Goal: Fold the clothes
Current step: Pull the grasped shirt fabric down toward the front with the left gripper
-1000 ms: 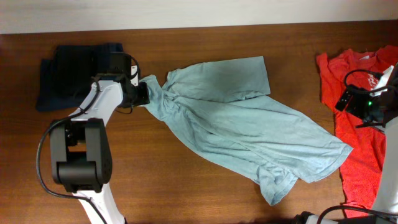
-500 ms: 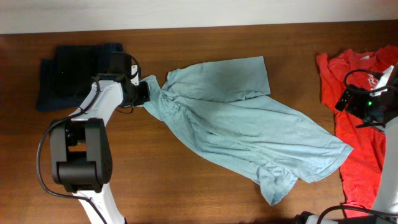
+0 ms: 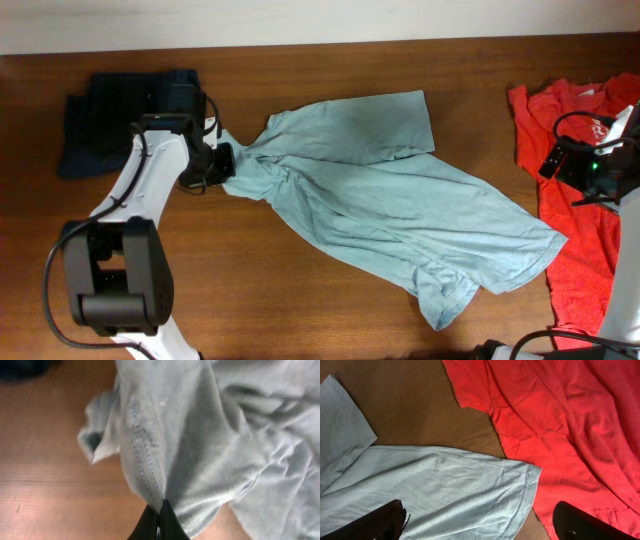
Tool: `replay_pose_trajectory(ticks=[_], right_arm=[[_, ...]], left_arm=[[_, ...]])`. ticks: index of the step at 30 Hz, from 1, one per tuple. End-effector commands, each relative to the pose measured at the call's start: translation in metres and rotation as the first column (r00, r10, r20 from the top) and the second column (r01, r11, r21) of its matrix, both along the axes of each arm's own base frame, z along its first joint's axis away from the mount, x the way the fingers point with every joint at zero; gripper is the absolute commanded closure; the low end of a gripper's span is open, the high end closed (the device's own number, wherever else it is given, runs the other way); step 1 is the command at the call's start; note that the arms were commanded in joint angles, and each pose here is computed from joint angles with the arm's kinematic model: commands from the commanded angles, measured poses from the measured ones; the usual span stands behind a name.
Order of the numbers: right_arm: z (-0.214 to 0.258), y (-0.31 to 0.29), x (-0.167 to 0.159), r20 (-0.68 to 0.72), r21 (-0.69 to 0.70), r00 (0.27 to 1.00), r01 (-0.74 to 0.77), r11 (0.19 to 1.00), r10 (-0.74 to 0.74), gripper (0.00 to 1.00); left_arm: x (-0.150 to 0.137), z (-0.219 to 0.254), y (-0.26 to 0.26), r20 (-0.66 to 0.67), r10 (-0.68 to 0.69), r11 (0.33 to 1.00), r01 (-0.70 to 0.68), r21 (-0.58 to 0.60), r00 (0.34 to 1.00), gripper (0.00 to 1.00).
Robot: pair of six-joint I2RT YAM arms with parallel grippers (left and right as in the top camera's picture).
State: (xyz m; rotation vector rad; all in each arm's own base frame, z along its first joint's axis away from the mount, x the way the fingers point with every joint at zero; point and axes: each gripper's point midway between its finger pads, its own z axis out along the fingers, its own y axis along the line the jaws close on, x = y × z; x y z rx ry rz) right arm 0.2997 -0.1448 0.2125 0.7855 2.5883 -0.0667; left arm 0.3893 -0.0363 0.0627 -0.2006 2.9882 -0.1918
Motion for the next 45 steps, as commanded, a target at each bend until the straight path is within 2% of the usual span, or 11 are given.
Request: replay_pose_trajectory(ticks=[1, 9, 22, 27, 28, 29, 37, 41, 45], right_arm=[[0.005, -0.003, 0.0, 0.012, -0.011, 1.0, 0.014, 1.0, -0.013, 0.01], [0.005, -0.003, 0.0, 0.012, -0.011, 1.0, 0.014, 1.0, -0.013, 0.01], [0.005, -0.003, 0.0, 0.012, -0.011, 1.0, 0.014, 1.0, -0.013, 0.01], [0.005, -0.003, 0.0, 0.012, -0.011, 1.0, 0.014, 1.0, -0.013, 0.01], [0.005, -0.003, 0.0, 0.012, -0.011, 1.0, 0.014, 1.0, -0.013, 0.01], [0.005, -0.003, 0.0, 0.012, -0.011, 1.0, 0.014, 1.0, -0.013, 0.01], [0.005, -0.003, 0.0, 0.012, -0.011, 1.0, 0.014, 1.0, -0.013, 0.01], [0.005, -0.003, 0.0, 0.012, -0.011, 1.0, 0.014, 1.0, -0.013, 0.01], [0.005, -0.003, 0.0, 0.012, -0.011, 1.0, 0.014, 1.0, -0.013, 0.01]], left_arm=[[-0.021, 0.004, 0.017, -0.071, 0.1, 0.992, -0.094, 0.084, 0.992, 1.0], [-0.076, 0.002, 0.035, -0.254, 0.316, 0.938, -0.262, 0.226, 0.914, 1.0], [-0.147, -0.033, 0.037, -0.447, 0.34, 0.93, -0.224, 0.292, 0.827, 0.99], [-0.162, -0.037, 0.038, -0.487, 0.341, 0.929, -0.209, 0.306, 0.804, 0.99], [-0.164, -0.036, 0.039, -0.493, 0.341, 0.928, -0.205, 0.31, 0.8, 0.98], [-0.166, -0.035, 0.039, -0.499, 0.342, 0.928, -0.203, 0.312, 0.796, 0.92], [-0.182, -0.027, 0.044, -0.548, 0.344, 0.923, -0.167, 0.347, 0.762, 0.89], [-0.186, -0.024, 0.047, -0.559, 0.351, 0.919, -0.162, 0.359, 0.752, 0.8], [-0.194, -0.019, 0.05, -0.586, 0.361, 0.917, -0.16, 0.366, 0.725, 0.75]])
